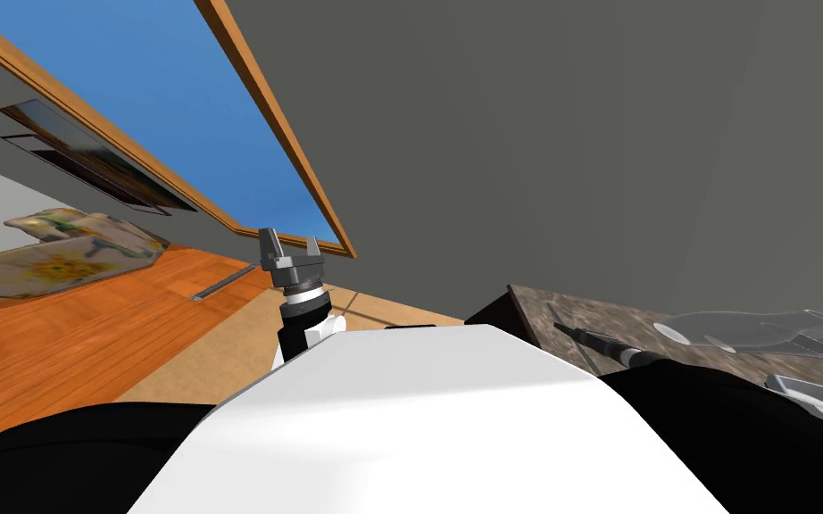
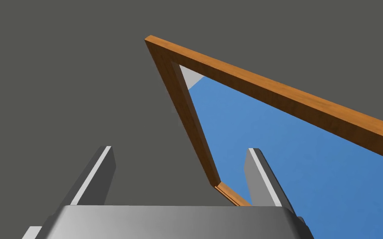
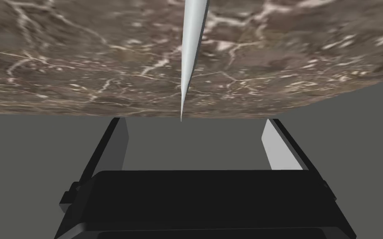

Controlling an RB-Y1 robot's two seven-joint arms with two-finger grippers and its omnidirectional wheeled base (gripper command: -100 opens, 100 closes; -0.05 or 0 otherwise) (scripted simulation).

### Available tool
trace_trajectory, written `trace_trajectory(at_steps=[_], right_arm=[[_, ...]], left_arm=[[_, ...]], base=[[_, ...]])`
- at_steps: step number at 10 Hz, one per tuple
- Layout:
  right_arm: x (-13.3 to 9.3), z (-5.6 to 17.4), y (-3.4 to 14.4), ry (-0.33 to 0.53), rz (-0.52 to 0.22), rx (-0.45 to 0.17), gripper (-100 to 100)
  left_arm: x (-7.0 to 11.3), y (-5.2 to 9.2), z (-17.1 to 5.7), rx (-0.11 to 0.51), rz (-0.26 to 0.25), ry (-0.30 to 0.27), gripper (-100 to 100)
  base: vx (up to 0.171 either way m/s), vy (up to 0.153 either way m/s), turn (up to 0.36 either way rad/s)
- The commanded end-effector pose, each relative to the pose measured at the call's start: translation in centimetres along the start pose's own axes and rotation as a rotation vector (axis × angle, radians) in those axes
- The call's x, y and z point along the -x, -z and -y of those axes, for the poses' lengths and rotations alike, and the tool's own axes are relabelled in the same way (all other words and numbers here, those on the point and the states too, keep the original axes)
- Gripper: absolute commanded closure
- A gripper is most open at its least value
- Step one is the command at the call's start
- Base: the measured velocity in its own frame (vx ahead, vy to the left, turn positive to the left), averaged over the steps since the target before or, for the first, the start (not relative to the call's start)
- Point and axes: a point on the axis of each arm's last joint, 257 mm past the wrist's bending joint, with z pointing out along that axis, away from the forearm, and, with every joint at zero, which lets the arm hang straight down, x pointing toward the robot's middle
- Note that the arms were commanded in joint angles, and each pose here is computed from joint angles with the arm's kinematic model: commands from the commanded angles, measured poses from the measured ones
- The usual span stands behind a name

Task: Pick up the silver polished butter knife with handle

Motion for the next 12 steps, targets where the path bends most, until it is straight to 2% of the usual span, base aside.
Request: trace_trajectory(at_steps=[1,2,6,7,8,12], right_arm=[[0.0,0.0,0.0,0.0,0.0,0.0,0],[-0.2,0.6,-0.1,-0.02,0.001,-0.021,-100],[-1.4,2.8,-0.6,-0.101,0.002,-0.105,-100],[-1.1,2.3,-0.7,-0.087,0.002,-0.09,-100],[-1.1,2.4,-0.7,-0.09,0.002,-0.094,100],[-1.2,2.6,-0.7,-0.099,0.001,-0.101,100]], left_arm=[[0.0,0.0,0.0,0.0,0.0,0.0,0],[0.0,0.0,0.0,0.0,0.0,0.0,0],[0.0,0.0,0.0,0.0,0.0,0.0,0],[0.0,0.0,0.0,0.0,0.0,0.0,0],[0.0,0.0,0.0,0.0,0.0,0.0,0],[0.0,0.0,0.0,0.0,0.0,0.0,0]], base=[[-0.002,-0.006,0.0],[-0.053,-0.007,0.202],[-0.162,-0.006,0.295],[-0.061,-0.002,0.07],[-0.012,0.0,-0.016],[-0.002,0.0,-0.008]])
